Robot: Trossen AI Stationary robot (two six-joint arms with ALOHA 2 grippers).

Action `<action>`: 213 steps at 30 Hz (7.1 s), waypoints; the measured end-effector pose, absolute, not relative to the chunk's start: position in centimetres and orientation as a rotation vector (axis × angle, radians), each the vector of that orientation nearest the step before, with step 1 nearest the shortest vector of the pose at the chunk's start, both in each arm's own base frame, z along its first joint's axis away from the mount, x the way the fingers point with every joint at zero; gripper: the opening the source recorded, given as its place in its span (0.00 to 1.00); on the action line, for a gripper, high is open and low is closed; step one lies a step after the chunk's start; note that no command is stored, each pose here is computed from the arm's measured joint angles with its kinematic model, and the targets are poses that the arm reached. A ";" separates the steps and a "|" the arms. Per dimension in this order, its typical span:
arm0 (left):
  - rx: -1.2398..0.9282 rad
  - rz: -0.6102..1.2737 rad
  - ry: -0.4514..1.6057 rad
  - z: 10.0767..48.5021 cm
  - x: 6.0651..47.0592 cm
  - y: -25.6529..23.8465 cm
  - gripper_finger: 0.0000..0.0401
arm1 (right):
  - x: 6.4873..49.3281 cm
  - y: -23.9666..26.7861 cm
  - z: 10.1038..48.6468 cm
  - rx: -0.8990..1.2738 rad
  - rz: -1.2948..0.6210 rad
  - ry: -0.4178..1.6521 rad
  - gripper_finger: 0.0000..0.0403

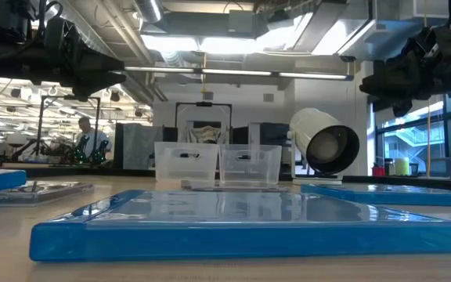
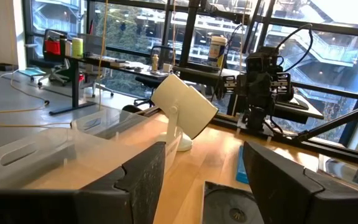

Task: Pick & place jewel cases by type

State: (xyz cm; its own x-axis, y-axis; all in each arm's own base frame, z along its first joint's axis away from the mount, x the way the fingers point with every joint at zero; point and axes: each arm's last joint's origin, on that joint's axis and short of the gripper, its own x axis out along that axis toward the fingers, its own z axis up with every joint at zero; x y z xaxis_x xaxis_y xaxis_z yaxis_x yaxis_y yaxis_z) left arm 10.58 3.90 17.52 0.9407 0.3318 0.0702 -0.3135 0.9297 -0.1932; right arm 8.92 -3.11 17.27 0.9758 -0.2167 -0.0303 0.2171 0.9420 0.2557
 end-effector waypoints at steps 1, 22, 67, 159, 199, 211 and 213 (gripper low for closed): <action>-0.181 0.331 -0.102 17.5 10.6 3.9 0.53 | 8.9 -3.1 17.3 0.261 -0.221 0.001 0.22; -0.181 0.331 -0.103 17.5 10.6 3.9 0.54 | 8.9 -3.1 17.3 0.280 -0.221 0.000 0.22; -0.182 0.330 -0.111 17.6 10.6 3.9 0.53 | 8.9 -3.1 17.3 0.446 -0.231 -0.021 0.22; -0.196 0.398 0.579 13.3 23.7 2.1 0.52 | 29.6 1.2 13.1 -0.021 -0.075 0.835 0.68; -0.153 0.304 0.545 13.7 23.8 4.3 0.52 | 32.2 3.1 11.8 0.036 -0.115 0.984 0.68; 0.065 0.240 0.749 9.7 24.9 4.2 0.52 | 32.1 3.0 11.8 0.037 -0.117 0.991 0.68; 0.079 0.233 0.757 9.3 25.5 4.4 0.52 | 32.1 3.0 11.8 0.037 -0.117 0.991 0.68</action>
State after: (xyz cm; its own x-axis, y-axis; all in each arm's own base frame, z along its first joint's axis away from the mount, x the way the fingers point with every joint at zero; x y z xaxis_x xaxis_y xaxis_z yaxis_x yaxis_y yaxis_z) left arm 25.52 4.42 9.32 0.7025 0.2375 -0.6709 -0.1806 0.9713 0.1547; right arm 32.10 3.04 11.75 0.5418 -0.0820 -0.8365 0.1155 0.9930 -0.0225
